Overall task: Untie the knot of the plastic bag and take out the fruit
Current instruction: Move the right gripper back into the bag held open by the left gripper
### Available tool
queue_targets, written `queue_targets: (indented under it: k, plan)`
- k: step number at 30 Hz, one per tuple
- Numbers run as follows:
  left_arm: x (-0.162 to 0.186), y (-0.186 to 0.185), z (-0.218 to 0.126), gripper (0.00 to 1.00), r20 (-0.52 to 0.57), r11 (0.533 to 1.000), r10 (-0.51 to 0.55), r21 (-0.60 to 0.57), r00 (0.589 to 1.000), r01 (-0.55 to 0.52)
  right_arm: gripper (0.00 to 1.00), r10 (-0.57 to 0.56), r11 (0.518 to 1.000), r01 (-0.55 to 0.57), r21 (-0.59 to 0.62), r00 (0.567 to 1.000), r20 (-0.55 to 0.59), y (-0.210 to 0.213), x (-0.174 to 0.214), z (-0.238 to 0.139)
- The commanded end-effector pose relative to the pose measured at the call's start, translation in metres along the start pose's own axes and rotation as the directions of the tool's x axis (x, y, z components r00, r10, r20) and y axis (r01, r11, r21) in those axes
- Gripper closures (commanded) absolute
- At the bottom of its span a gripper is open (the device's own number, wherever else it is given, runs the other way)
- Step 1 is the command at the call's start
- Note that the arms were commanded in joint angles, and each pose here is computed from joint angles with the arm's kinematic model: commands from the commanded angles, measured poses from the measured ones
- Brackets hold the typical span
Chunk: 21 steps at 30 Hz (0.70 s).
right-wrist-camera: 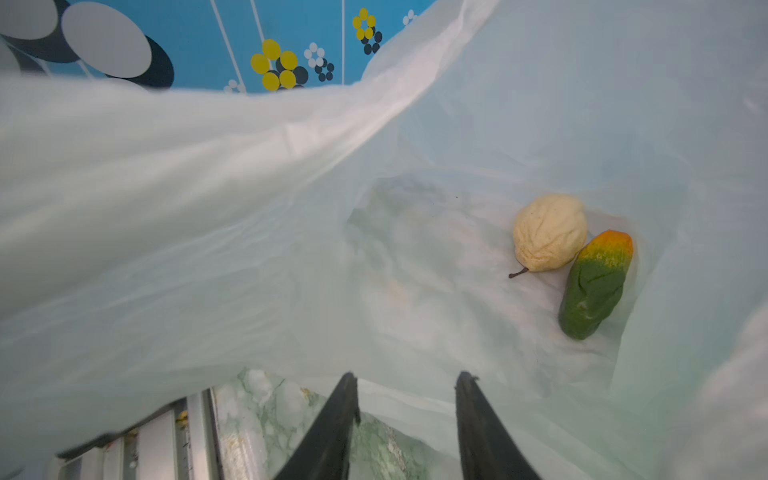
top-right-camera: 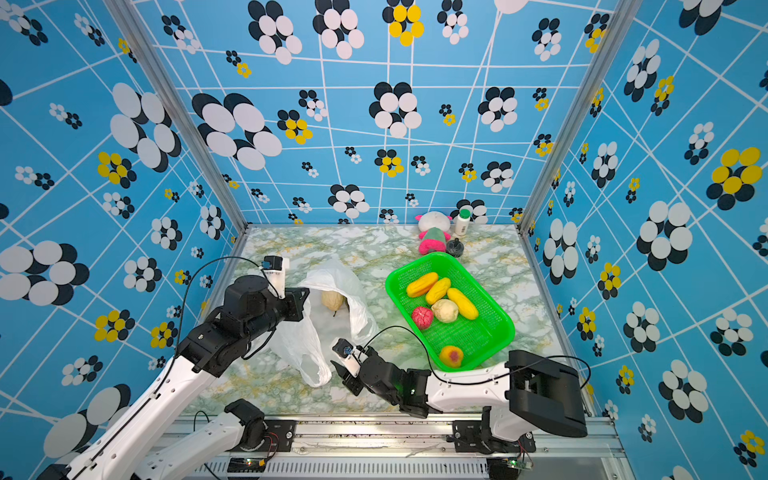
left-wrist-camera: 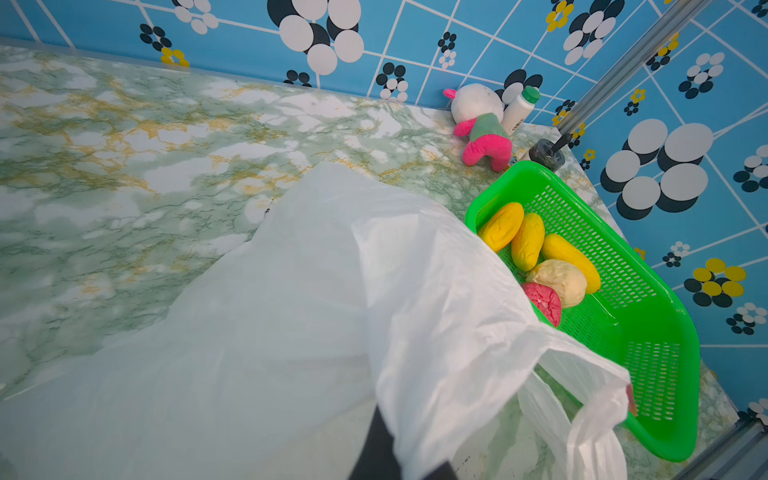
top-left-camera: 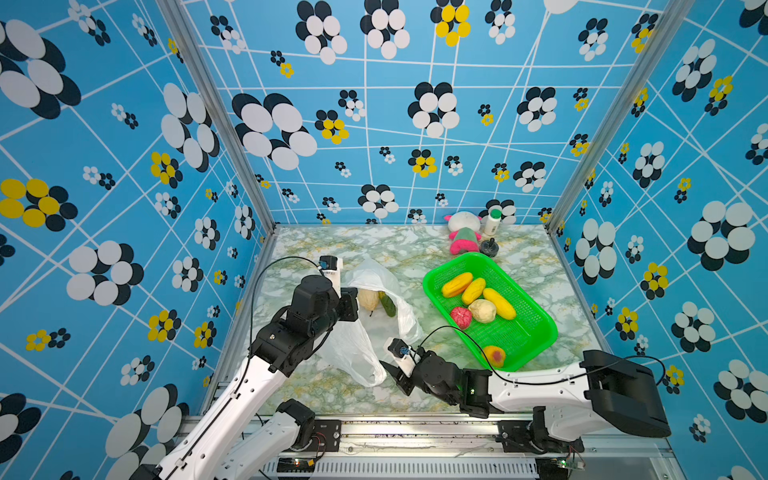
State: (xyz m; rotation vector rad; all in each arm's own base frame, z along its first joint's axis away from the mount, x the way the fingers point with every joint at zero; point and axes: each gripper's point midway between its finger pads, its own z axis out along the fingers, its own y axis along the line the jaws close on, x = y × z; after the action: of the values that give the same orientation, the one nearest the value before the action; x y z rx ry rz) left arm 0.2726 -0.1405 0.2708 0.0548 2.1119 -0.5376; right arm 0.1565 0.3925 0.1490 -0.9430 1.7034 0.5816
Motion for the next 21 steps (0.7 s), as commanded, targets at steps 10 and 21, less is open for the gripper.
queue_targets:
  k: [10, 21]
  plan:
    - [-0.001, 0.002, -0.006, 1.0, 0.014, 1.0, 0.019, -0.002, 1.0, -0.019, 0.73, 0.138, 0.976, -0.13, 0.174, 0.99, -0.035, -0.033, 0.013, 0.049]
    - [-0.003, 0.0, -0.004, 1.0, 0.015, 1.0, 0.019, 0.007, 1.0, -0.019, 0.67, 0.209, 0.942, -0.178, 0.284, 0.974, -0.082, -0.063, 0.02, 0.082]
